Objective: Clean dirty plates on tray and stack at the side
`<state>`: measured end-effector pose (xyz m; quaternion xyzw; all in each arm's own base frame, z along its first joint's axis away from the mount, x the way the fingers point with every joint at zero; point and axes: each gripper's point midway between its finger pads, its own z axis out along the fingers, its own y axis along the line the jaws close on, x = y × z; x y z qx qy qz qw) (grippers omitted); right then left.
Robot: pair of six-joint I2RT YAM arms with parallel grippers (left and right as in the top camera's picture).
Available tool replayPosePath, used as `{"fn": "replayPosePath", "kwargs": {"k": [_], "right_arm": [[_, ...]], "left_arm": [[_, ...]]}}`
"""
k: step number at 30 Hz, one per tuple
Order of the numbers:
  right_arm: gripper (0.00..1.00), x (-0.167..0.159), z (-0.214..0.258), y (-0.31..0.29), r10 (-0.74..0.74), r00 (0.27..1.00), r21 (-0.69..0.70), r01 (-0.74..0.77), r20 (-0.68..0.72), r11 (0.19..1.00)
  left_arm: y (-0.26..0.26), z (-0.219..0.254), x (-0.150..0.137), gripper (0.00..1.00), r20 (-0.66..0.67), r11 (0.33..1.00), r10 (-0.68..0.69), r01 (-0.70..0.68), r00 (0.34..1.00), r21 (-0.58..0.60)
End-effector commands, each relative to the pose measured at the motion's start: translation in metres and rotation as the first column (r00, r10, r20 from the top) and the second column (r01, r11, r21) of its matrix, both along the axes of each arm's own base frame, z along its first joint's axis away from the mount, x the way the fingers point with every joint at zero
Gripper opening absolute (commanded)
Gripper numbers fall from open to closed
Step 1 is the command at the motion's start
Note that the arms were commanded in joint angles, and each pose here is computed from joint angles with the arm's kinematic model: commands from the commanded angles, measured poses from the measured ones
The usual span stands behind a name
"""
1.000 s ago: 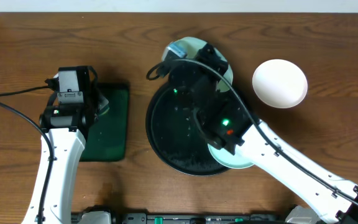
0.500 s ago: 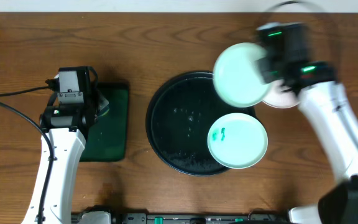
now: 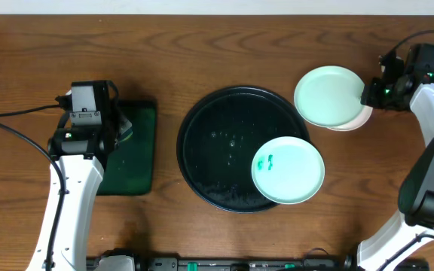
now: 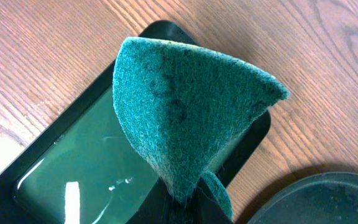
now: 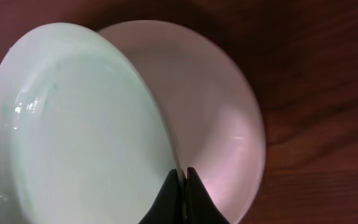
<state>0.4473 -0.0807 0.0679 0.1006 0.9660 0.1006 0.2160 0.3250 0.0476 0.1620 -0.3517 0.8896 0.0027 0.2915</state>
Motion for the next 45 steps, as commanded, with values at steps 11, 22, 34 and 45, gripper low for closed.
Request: {"fn": "replayPosePath", "kwargs": {"k": [11,22,34,45], "right_arm": [[0.30,-0.004,0.000,-0.024,-0.103,0.994,-0.103,0.099,-0.026,0.990],[0.57,-0.070,0.044,0.077,0.081,0.979,0.161,-0.051,-0.186,0.986],[0.99,-0.196,0.045,0.119,-0.176,0.895,-0.203,0.098,-0.410,0.974],[0.52,-0.220,-0.020,0.146,-0.155,0.883,-0.060,0.143,-0.443,0.988]], "left_arm": [[0.002,-0.002,-0.003,0.07,-0.014,1.000,-0.001,0.001,1.000,0.012],[0.002,-0.002,-0.002,0.08,-0.014,1.000,-0.001,0.001,1.000,0.012],[0.002,-0.002,-0.003,0.07,-0.014,1.000,-0.001,0.001,1.000,0.012],[0.002,-0.002,-0.002,0.08,-0.014,1.000,-0.001,0.001,1.000,0.012]]}}
